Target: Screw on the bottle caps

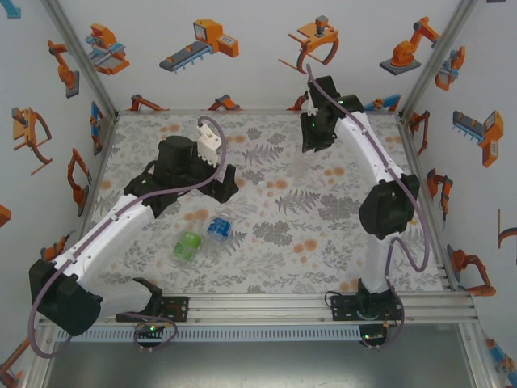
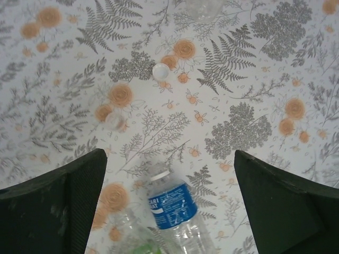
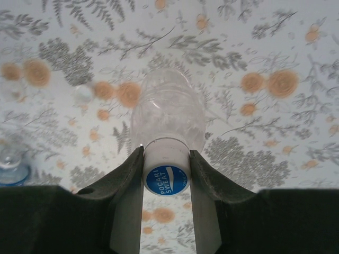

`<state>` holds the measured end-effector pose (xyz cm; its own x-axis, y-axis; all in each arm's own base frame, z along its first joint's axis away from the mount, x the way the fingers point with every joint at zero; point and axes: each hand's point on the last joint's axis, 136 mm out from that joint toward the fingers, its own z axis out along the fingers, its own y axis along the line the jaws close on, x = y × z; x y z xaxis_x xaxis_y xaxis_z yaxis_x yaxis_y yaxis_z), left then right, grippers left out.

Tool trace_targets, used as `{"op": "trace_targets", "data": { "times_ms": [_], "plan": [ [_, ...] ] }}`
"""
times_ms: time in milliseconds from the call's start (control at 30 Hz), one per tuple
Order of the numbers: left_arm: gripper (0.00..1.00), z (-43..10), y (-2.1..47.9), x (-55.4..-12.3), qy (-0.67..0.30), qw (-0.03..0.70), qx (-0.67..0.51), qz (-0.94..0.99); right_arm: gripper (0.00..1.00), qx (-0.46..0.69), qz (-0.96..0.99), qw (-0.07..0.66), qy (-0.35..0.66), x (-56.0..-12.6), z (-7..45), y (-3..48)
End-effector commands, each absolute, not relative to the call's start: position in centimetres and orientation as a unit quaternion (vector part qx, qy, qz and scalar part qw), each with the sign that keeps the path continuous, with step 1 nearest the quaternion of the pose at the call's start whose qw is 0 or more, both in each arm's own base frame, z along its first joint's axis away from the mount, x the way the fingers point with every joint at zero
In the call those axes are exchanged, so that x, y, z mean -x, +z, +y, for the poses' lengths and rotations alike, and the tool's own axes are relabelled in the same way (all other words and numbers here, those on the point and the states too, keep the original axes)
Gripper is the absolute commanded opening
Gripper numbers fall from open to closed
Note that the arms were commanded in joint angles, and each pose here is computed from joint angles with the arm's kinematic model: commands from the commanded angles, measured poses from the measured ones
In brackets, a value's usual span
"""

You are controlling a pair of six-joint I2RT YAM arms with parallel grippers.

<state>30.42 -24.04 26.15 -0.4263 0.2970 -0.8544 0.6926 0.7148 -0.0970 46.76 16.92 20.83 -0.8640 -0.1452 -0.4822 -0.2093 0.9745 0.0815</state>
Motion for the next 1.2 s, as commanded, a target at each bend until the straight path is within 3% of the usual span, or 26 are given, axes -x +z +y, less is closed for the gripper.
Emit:
{"op": "trace_targets", "data": {
  "times_ms": [0, 167, 467, 633, 1167],
  "plan": [
    [0.97, -22.9, 25.7, -30.9, -0.235, 0.415, -0.211, 0.853, 0.23, 0.116, 0.966, 0.230, 0.007, -47.7, 14.9, 20.4],
    [0.97, -21.3, 25.3, -31.7, -0.233, 0.399, -0.100, 0.881, 0.24, 0.128, 0.967, 0.221, -0.027, -49.3, 14.1, 19.4],
    [0.97, -23.5, 27.0, -30.4, -0.329, 0.402, -0.132, 0.844, 0.28, 0.121, 0.969, 0.214, -0.013, -50.2, 14.2, 18.0],
    [0.97, -23.9, 27.2, -30.2, -0.363, 0.394, -0.144, 0.832, 0.36, 0.111, 0.972, 0.207, -0.002, -50.2, 14.4, 17.2],
    [0.97, -21.6, 24.0, -29.6, -0.303, 0.364, -0.134, 0.871, 0.50, 0.098, 0.968, 0.231, 0.004, -49.8, 14.2, 19.5]
  ]
}}
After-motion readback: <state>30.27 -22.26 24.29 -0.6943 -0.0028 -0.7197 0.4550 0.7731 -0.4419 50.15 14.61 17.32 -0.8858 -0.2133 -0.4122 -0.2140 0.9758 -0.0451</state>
